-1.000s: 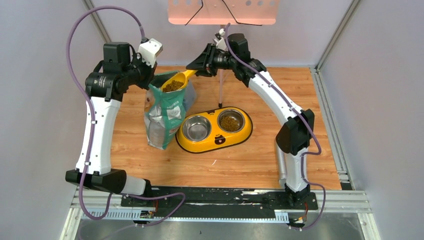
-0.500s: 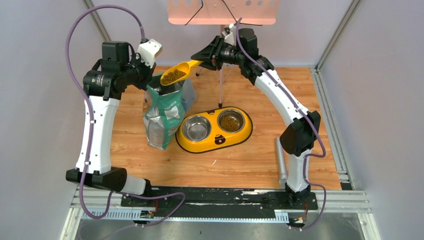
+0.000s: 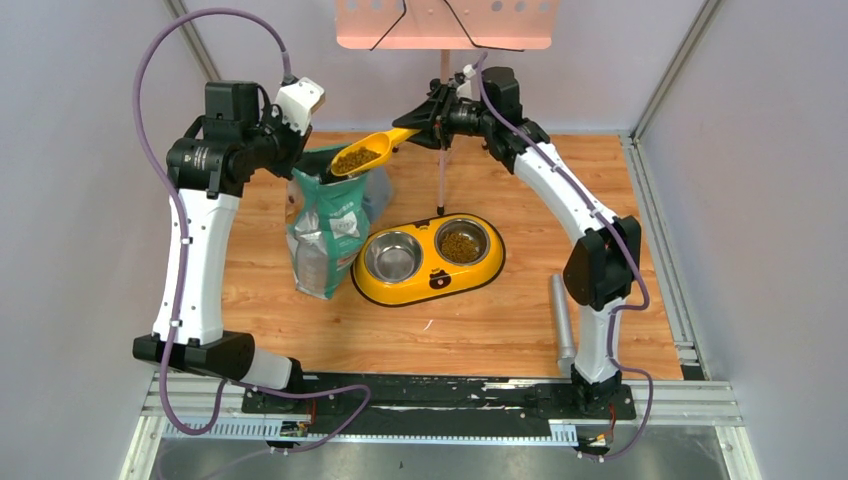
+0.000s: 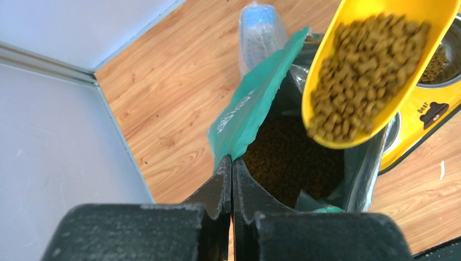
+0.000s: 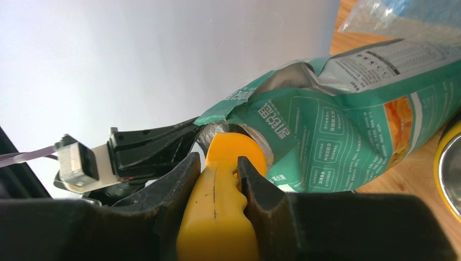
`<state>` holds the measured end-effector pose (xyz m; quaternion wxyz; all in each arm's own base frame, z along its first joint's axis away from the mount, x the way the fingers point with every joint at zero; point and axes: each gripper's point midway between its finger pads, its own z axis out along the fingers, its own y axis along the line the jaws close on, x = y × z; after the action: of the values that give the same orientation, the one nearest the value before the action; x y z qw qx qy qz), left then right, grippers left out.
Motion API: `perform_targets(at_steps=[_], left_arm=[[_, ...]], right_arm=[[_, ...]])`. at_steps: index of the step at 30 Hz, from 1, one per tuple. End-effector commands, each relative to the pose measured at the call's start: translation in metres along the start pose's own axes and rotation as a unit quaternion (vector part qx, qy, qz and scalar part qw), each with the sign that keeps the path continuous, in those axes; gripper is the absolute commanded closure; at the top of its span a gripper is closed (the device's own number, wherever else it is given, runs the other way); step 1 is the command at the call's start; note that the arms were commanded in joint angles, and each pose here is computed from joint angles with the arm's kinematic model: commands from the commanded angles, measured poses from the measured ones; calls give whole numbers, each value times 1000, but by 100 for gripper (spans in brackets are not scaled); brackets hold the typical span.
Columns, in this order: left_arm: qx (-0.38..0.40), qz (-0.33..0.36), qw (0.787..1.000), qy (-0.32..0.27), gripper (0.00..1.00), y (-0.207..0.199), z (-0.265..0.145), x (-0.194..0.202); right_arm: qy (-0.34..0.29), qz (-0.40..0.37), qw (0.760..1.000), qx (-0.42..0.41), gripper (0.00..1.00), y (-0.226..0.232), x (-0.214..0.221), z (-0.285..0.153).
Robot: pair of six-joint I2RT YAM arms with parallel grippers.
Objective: Serve the pet food
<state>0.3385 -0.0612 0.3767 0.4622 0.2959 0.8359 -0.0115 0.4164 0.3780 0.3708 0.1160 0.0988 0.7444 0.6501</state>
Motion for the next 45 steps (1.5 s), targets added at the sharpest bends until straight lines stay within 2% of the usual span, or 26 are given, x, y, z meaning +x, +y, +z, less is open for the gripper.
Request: perform_targets(at_steps=[1,16,23,38,45], left_arm=[[-49,29,997,-58,100,21,-18,-31],[-78,42,995,-50,100,33,-11,-28],[-80,35,995,-49,100,34,-10,-27],[-117,65,989,-58,100,48,-22,-35],[-124,55,988,-79,100,47,-30,-42]], right_arm=[[-15,-40,998,-54,100,44,-8,-35],[-29,-28,998,-56,100,37,-17,-87],[-32,0,999,-42,100,10,-19,-101],[-19,-8,1000,-20,100,-90,-19,-107],[-5,-62,998,2,100,-139,-24,-97]])
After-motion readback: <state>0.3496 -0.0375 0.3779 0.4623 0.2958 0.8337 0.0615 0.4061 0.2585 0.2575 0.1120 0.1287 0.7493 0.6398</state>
